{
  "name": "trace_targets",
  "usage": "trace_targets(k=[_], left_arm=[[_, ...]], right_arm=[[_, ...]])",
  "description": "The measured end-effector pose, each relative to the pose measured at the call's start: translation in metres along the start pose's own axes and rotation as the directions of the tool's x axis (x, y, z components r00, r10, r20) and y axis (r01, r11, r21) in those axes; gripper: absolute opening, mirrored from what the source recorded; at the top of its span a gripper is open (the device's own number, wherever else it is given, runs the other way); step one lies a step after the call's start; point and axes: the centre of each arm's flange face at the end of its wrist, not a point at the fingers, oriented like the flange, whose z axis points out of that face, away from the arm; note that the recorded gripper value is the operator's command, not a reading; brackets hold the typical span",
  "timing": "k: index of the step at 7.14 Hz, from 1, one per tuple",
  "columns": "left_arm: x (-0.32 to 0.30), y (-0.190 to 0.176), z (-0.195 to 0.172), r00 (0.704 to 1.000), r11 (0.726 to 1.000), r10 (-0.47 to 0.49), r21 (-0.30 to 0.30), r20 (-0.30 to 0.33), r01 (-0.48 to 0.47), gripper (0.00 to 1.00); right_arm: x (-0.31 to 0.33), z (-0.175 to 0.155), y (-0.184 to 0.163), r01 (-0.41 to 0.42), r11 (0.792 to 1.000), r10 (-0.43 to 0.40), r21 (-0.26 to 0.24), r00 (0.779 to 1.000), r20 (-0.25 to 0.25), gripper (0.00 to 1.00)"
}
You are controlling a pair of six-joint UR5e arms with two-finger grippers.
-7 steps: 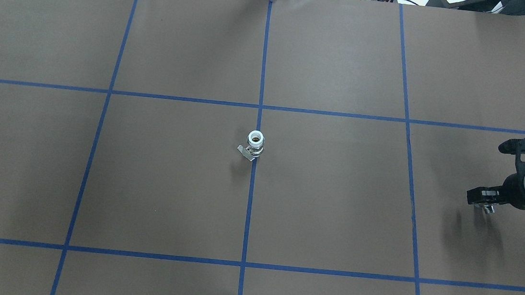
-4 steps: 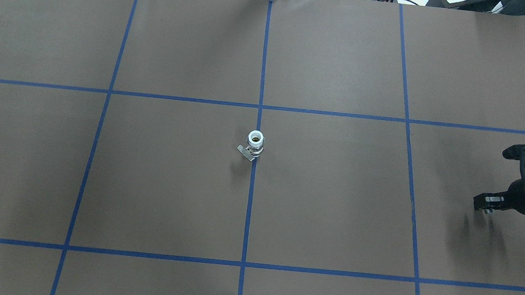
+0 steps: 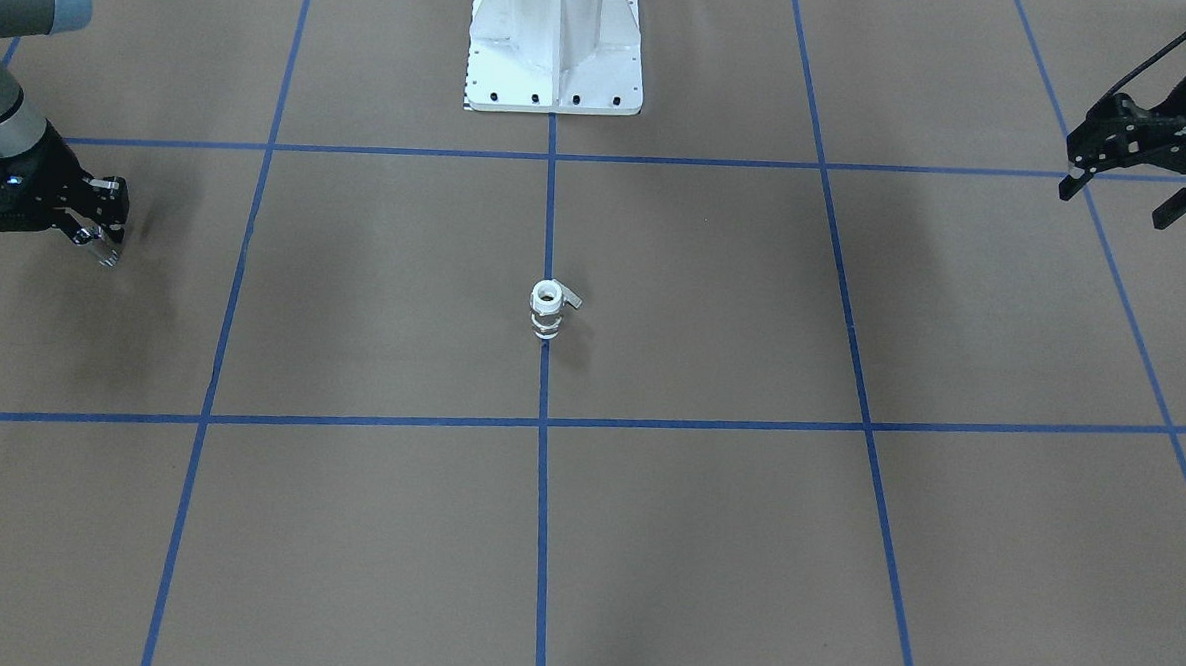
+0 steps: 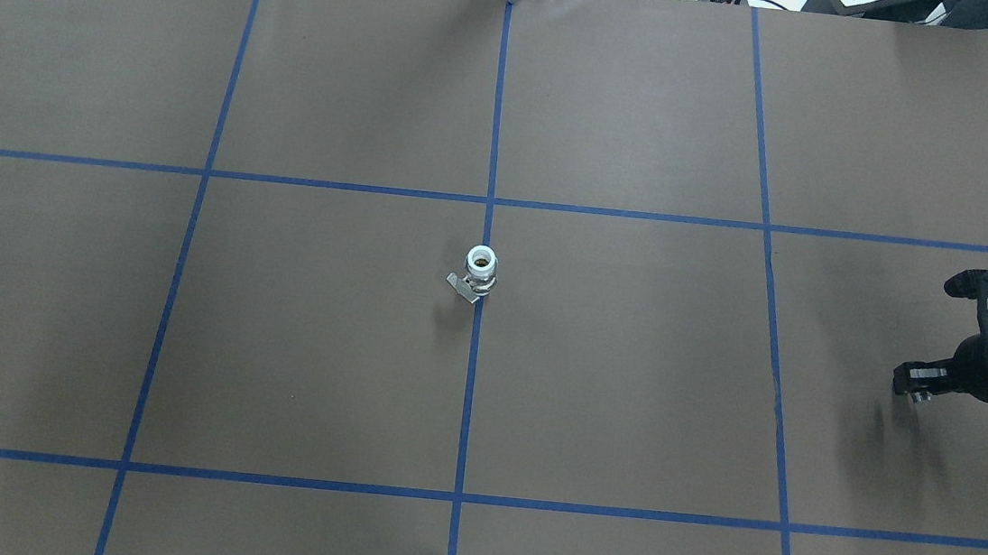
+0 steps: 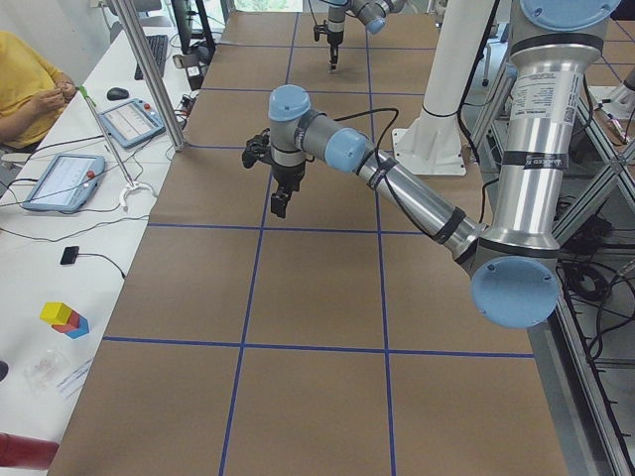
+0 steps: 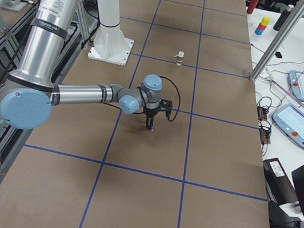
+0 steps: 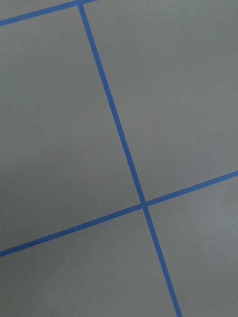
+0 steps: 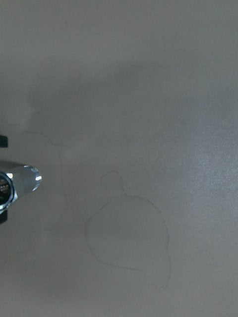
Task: Assemble PPR valve and pipe with both arms
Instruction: 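Lower the right gripper onto the chrome pipe fitting and grasp it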
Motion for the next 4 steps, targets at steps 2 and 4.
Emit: trace_targets(k=[2, 4], left_arm=[[0.0002, 0.0, -0.0002, 1.0, 1.0, 0.0, 0.0, 0.0, 0.0, 1.0], [0.0008, -0.0003, 0.0, 1.0, 1.0, 0.0, 0.0, -0.001, 0.0, 1.0]], right_arm=[[0.0036, -0.0013, -0.0023, -0.006, 1.0, 0.007, 0.009, 1.0, -0.006, 0.51], [0.0069, -0.004, -0.0048, -0.014, 1.0, 0.014, 0.017, 1.0, -0.008, 0.23]])
